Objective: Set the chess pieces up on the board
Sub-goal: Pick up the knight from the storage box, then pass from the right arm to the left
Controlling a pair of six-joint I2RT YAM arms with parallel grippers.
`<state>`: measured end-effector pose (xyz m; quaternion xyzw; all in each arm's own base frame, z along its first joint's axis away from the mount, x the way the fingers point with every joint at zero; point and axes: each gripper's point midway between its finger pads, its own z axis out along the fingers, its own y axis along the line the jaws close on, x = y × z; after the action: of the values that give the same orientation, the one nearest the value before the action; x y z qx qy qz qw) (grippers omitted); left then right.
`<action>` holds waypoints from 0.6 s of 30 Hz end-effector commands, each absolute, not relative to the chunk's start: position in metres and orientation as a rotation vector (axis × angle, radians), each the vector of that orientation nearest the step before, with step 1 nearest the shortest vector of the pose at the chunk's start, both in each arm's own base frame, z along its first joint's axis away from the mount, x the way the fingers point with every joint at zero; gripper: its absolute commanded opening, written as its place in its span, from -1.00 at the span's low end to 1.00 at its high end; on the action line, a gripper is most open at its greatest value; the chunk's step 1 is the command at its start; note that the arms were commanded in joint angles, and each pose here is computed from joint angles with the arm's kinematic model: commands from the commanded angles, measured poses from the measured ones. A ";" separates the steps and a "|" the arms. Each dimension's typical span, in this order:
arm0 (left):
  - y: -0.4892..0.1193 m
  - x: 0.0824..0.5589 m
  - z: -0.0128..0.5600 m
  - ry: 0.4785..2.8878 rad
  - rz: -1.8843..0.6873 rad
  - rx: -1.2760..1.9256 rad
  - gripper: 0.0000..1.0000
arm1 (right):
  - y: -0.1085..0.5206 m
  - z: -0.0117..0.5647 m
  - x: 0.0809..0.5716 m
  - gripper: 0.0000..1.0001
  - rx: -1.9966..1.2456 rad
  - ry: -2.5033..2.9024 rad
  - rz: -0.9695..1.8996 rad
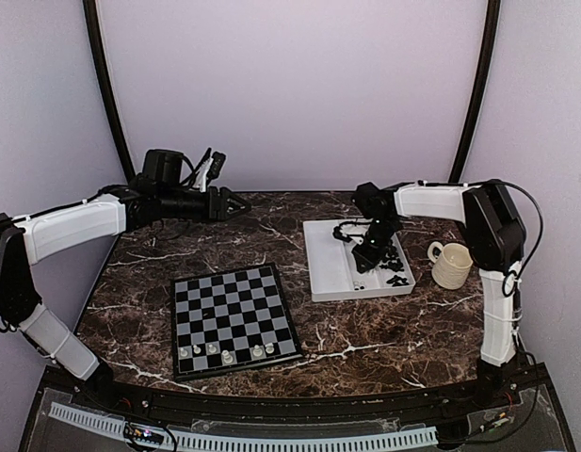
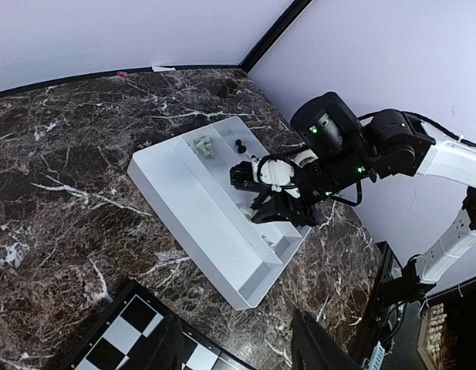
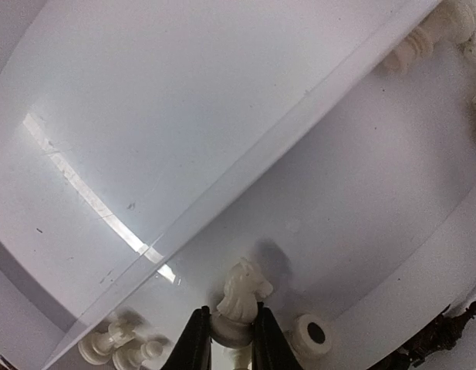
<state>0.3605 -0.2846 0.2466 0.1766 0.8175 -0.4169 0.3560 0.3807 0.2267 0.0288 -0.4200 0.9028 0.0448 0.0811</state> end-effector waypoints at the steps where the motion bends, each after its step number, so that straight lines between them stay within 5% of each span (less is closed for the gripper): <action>1: -0.298 0.358 0.255 2.075 -1.107 0.491 0.00 | 0.246 0.099 0.390 -0.84 -1.279 2.427 0.251; 10: -0.361 0.350 0.259 2.025 -1.330 0.542 -0.01 | 0.295 0.192 0.348 -0.82 -1.390 2.052 0.636; 18: -0.411 0.338 0.272 1.962 -1.588 0.556 -0.01 | 0.325 0.214 0.314 -0.78 -1.529 1.936 0.726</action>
<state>0.3443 -0.3889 0.2275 0.1939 0.7796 -0.5311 0.2694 0.3316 0.3058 0.1964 -0.5393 0.7582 0.2399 0.2768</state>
